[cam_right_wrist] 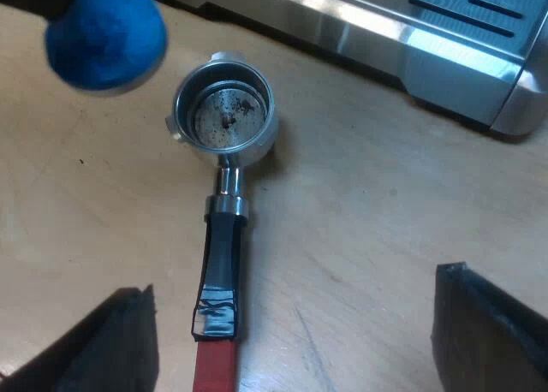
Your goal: Grind coffee beans and then tamp
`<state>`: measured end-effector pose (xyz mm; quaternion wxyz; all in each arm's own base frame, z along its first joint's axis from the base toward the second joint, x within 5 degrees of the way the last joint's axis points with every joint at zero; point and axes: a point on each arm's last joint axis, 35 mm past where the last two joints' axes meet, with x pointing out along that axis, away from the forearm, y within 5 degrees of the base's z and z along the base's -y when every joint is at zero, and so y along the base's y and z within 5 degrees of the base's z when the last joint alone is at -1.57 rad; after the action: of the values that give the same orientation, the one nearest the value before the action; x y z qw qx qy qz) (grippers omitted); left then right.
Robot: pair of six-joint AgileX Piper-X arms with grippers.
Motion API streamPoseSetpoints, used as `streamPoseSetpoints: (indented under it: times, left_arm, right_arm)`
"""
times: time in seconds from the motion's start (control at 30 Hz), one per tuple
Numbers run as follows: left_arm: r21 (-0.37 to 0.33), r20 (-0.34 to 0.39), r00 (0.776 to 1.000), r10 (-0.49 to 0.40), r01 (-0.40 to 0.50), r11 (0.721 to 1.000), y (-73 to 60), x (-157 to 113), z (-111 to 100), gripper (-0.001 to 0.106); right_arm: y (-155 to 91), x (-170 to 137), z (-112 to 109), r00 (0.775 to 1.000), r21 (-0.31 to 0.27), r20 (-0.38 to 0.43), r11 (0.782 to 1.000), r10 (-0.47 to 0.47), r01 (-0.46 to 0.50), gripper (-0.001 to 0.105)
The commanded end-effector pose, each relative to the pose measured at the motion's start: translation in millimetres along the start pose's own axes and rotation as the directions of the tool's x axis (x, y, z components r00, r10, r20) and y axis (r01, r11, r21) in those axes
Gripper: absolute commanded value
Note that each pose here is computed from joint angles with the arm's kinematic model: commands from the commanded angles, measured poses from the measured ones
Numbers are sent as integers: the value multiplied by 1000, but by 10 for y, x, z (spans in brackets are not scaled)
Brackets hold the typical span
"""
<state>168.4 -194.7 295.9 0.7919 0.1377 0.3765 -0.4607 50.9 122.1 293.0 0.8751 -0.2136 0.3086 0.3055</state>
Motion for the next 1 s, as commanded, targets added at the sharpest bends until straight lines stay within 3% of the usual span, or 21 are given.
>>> streamPoseSetpoints:
  times: [0.03, 0.27, 0.73, 1.0]
  left_arm:
    - [20, 37, 999, 13, -13, 1000, -7, 3, 63, 0]
    - [14, -22, 1000, 6, -6, 1000, 41, 242, 35, 0]
    - [18, -39, 999, 6, -5, 1000, 86, 458, 35, 0]
    - [22, -16, 1000, 7, -6, 1000, 87, 462, 61, 0]
  right_arm:
    - [-10, -9, 9, 1000, 5, 12, 1000, -6, 6, 68]
    - [-10, -9, 9, 1000, 5, 12, 1000, -6, 6, 68]
    - [-10, -9, 9, 1000, 5, 12, 1000, -6, 6, 68]
    - [51, 187, -159, 1000, 1, 9, 1000, -23, 23, 68]
